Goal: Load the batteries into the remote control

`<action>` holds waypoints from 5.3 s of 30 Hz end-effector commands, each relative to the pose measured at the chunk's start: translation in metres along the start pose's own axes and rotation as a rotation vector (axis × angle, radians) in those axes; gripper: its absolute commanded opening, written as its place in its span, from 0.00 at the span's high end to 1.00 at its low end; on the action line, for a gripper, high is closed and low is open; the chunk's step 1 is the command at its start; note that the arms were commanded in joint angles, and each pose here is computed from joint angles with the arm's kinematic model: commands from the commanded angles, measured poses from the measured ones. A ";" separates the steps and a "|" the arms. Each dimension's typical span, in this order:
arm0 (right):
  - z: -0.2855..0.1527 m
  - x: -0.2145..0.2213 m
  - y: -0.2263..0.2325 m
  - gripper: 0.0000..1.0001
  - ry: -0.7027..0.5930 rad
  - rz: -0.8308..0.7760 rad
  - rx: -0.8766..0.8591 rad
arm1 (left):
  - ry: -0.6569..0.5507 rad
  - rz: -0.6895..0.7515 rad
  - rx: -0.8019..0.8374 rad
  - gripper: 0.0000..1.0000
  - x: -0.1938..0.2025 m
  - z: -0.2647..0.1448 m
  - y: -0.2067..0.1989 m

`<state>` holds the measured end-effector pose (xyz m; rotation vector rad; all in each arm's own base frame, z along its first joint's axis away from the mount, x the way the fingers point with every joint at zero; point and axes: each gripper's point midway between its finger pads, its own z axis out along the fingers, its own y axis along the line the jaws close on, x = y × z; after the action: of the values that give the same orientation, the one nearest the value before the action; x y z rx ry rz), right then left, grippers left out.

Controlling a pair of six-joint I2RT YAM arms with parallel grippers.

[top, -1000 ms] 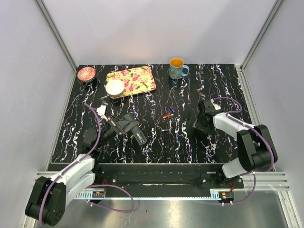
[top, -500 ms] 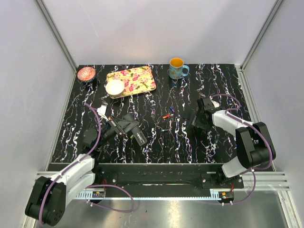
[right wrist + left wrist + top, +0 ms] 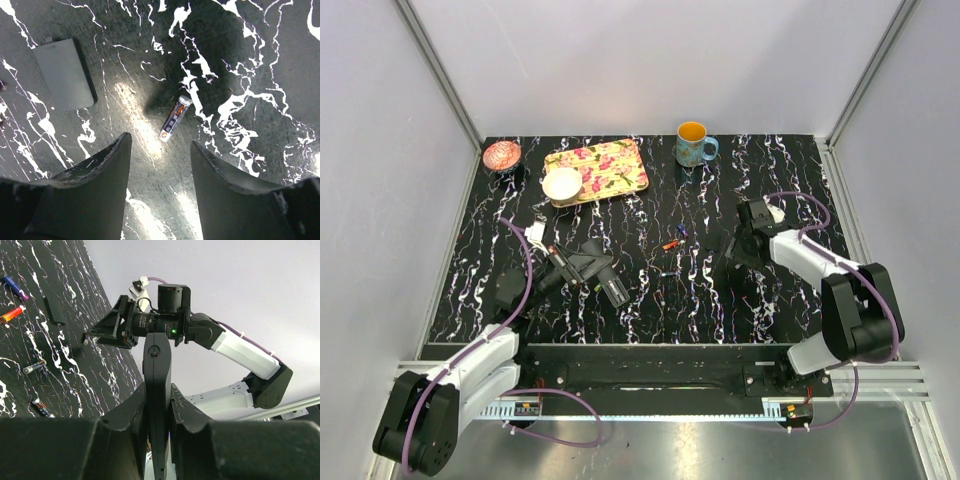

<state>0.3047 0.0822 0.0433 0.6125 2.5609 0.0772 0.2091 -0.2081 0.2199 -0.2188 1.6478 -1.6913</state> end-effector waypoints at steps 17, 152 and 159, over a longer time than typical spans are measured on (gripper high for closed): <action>0.031 -0.013 -0.005 0.51 0.043 0.072 0.110 | 0.002 0.029 0.027 1.00 -0.006 0.005 -0.013; -0.015 0.001 0.028 0.99 0.095 -0.067 -0.134 | -0.013 0.051 -0.077 1.00 0.001 0.012 0.001; -0.017 -0.004 0.044 1.00 0.078 0.348 -0.139 | -0.028 0.041 -0.084 1.00 0.000 0.011 0.002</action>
<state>0.3075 0.1102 0.0570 0.6346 2.6235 0.2836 0.2149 -0.2189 0.2035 -0.2685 1.7764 -1.5816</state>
